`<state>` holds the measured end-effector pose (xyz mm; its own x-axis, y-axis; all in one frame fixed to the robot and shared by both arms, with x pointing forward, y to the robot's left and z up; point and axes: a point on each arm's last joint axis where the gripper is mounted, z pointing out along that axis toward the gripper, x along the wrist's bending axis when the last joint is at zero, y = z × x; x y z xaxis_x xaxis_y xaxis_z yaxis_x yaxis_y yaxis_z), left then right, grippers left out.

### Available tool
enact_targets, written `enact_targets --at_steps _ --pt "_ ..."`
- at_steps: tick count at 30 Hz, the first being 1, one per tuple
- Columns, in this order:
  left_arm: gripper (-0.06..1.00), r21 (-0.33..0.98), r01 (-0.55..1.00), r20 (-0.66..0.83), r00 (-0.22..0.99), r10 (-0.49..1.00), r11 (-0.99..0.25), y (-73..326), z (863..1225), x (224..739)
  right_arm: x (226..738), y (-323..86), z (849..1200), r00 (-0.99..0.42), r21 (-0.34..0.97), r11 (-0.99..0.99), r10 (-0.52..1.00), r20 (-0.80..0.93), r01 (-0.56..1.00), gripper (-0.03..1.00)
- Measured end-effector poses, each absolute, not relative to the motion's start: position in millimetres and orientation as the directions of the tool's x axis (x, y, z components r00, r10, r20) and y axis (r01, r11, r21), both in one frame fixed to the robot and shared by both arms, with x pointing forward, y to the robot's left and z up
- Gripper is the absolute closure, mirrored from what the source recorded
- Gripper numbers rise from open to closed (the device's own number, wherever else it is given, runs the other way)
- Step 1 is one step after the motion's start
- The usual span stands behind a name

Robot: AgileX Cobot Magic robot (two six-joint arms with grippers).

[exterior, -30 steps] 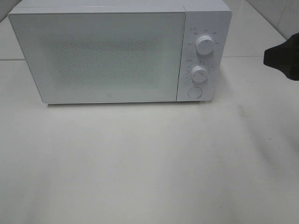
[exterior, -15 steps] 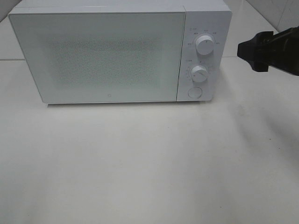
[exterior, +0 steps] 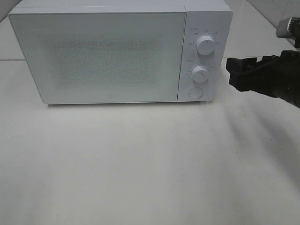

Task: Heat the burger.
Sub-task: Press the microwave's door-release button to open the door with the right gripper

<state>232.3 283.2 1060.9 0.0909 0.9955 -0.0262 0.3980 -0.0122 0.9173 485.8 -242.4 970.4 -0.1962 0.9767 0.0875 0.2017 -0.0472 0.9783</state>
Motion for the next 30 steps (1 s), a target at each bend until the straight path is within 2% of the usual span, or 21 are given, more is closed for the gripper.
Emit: enact_targets --at_steps 7,12,30 --pt "-0.03 0.917 0.398 -0.026 0.091 0.996 -0.012 283 1061 232 480 -238 953 -0.141 0.983 -0.023 0.989 0.050 0.184 0.22" --pt "-0.03 0.917 0.398 -0.026 0.091 0.996 -0.012 283 1061 232 473 -212 937 -0.124 0.980 0.006 0.992 0.019 0.199 0.22" --pt "-0.03 0.917 0.398 -0.026 0.091 0.996 -0.012 283 1061 232 452 -161 913 -0.108 0.976 0.000 0.994 0.024 0.217 0.22"
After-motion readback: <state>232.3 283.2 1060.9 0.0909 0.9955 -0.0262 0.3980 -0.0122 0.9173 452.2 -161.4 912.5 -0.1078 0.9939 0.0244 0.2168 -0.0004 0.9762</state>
